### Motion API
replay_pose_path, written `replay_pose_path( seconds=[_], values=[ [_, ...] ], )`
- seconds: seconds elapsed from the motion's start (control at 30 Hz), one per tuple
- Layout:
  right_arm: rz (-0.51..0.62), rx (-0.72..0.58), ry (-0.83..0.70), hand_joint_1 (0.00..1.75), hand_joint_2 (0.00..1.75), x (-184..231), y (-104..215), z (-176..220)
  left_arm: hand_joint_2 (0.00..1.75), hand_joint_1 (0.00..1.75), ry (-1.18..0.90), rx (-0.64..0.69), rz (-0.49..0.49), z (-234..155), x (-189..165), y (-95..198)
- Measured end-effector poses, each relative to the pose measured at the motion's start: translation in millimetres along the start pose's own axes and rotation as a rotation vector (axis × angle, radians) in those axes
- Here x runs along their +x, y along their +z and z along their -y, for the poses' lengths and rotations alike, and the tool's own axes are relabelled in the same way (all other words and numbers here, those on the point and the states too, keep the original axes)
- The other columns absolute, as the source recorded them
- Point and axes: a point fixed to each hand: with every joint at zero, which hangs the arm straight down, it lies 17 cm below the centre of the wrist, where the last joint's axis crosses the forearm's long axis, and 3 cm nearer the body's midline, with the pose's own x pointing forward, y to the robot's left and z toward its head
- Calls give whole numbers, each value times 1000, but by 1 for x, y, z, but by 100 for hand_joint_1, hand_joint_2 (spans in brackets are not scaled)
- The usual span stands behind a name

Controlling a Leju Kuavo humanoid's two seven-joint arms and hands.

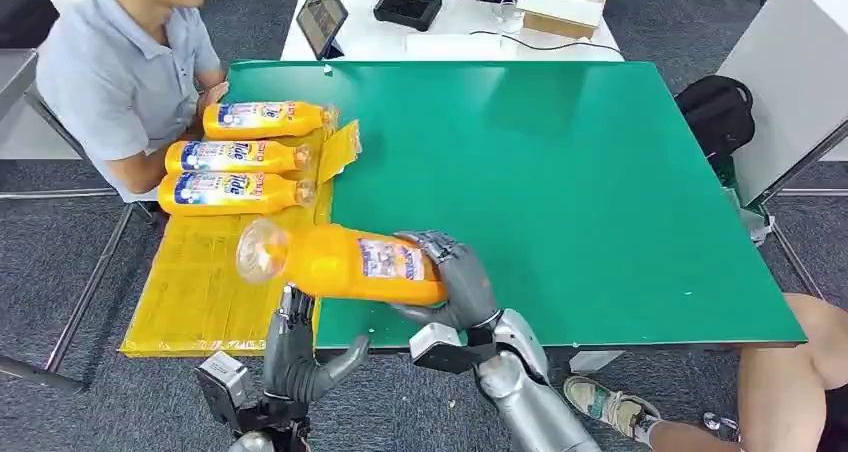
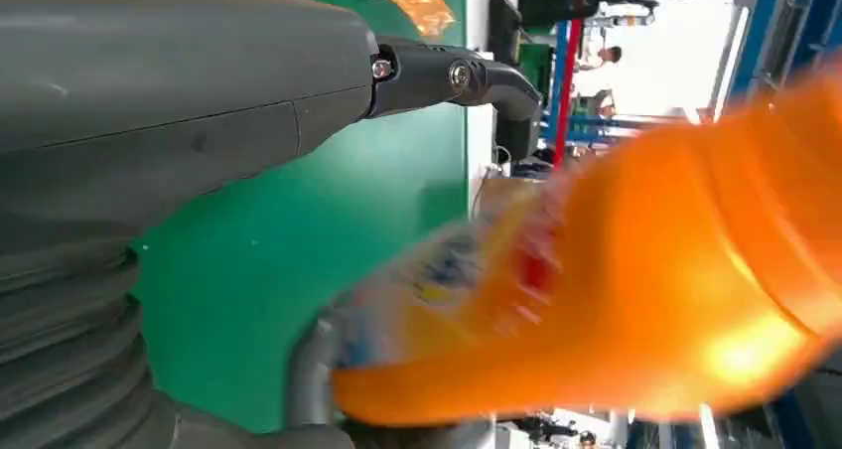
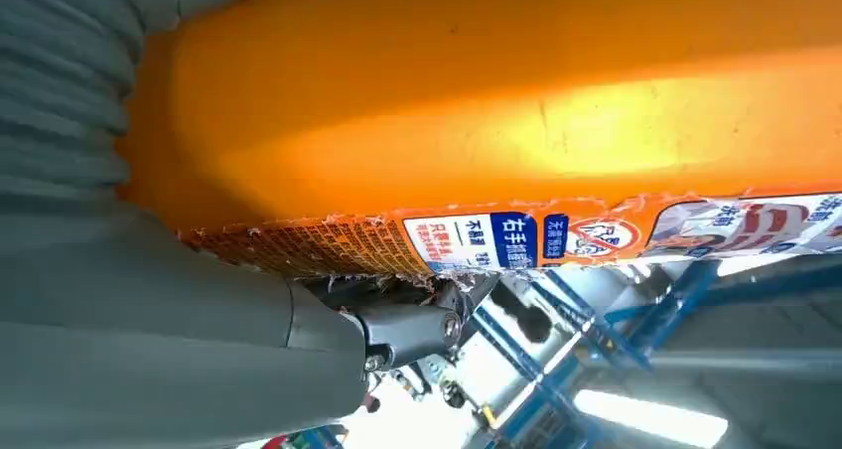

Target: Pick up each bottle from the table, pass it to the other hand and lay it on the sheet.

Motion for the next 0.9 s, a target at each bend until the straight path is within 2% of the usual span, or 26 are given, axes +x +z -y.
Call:
replay_pose_path(
  seconds=[0.17,0.6,0.83,0.87,0.9],
  values=[
    [0,48,-9,175,175,1,1,-26,175,0,32,-14,13,3,9,-9],
    [23,154,-71,175,175,28,4,-90,175,0,161,-17,-51,2,3,-16],
    [24,173,-90,173,175,31,2,-99,175,3,162,-16,-51,2,3,-16],
    [22,174,-96,175,175,31,3,-100,175,38,163,-14,-51,1,3,-16],
    [20,177,-100,175,175,31,3,-102,175,150,162,-14,-52,1,2,-16]
  ],
)
